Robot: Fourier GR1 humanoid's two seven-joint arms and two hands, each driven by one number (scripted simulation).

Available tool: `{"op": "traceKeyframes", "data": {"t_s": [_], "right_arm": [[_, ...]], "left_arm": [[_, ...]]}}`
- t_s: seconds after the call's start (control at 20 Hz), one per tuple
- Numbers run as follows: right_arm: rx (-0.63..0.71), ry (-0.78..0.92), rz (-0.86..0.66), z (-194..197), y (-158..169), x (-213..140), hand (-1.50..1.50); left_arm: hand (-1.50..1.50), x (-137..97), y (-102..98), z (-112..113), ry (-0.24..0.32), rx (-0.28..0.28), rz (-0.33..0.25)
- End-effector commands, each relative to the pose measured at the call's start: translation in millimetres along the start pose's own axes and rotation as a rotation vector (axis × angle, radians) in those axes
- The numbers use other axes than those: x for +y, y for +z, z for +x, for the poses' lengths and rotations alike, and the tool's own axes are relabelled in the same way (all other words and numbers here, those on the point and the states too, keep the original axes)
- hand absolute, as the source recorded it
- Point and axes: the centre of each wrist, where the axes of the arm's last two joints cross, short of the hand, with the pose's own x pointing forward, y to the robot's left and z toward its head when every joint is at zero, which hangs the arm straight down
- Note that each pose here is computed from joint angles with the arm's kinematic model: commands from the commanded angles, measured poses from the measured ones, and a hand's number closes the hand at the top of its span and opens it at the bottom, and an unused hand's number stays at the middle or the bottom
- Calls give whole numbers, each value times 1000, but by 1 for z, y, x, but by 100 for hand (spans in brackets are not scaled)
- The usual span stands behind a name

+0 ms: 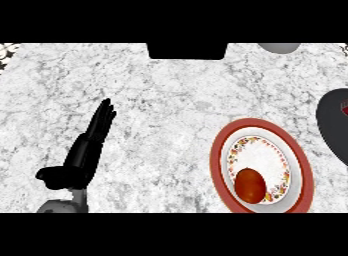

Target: Pick the can from the plate and place it in the pan

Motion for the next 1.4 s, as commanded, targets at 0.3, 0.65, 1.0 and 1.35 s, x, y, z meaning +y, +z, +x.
{"op": "traceKeyframes", "data": {"t_s": [0.3,0.65,1.0,1.35], "right_arm": [[-47,-210,193,-41,48,-85,-150],[-107,-188,230,-54,73,-109,-150],[-94,-147,253,-67,96,-123,-150],[-88,-105,252,-62,95,-109,-150]], "left_arm": [[0,2,3,1,3,-3,6],[0,-19,5,6,1,-8,-1],[0,-4,7,6,-17,10,1],[0,-14,-1,-10,-15,11,4]]}}
